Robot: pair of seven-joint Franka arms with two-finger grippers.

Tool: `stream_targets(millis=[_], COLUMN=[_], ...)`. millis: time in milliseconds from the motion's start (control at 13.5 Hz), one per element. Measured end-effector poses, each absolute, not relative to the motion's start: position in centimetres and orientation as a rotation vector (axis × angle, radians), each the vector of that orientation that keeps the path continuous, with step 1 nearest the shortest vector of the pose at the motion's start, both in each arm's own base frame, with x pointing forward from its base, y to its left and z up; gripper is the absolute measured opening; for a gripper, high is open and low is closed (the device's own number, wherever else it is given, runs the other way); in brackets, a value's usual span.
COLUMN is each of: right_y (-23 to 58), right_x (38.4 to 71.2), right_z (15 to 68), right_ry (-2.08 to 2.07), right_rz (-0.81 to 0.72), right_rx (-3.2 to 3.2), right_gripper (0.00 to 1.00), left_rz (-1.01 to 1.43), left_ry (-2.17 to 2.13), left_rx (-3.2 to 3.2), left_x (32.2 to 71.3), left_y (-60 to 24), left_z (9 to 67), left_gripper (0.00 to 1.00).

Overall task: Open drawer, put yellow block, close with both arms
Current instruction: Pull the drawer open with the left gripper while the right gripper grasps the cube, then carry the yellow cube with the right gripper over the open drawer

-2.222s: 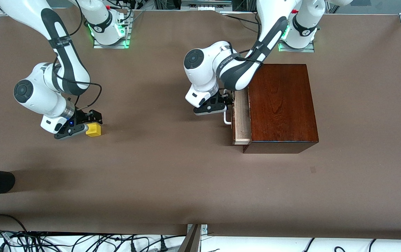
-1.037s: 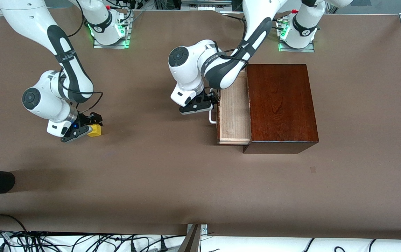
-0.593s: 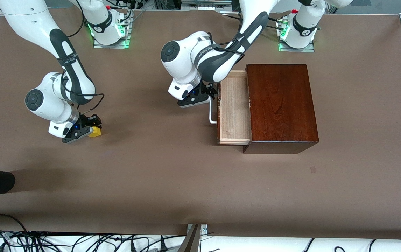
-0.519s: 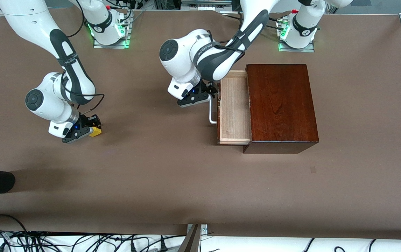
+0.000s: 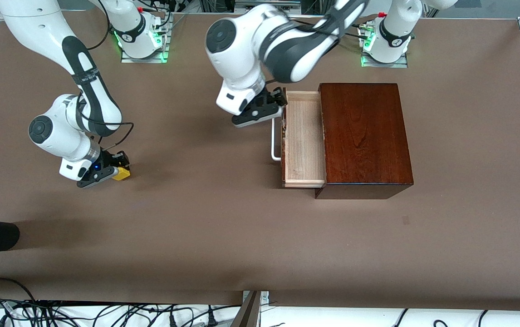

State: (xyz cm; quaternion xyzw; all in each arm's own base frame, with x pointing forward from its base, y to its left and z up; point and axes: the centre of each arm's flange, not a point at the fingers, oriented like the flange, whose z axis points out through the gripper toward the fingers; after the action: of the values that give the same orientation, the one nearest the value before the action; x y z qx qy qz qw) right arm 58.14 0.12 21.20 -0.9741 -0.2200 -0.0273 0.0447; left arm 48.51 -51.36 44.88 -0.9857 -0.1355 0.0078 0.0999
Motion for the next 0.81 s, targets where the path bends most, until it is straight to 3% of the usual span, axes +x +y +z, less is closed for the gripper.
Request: stream_targets(millis=[519, 815], right_y=[1.8, 4.8], right_x=[60.8, 61.6], right_z=[30.4, 33.4], right_ry=[-0.599, -0.594], right_rz=[-0.165, -0.1], right_rx=[-2.942, -2.935], right_gripper=[0.56, 0.56], left_rz=[0.051, 0.12], left_ry=[-0.477, -0.318], left_rx=[-2.978, -3.015], left_x=[54.0, 55.9], left_y=[-34.7, -23.2], left_z=[55.8, 60.1], left_gripper=[1.0, 1.0])
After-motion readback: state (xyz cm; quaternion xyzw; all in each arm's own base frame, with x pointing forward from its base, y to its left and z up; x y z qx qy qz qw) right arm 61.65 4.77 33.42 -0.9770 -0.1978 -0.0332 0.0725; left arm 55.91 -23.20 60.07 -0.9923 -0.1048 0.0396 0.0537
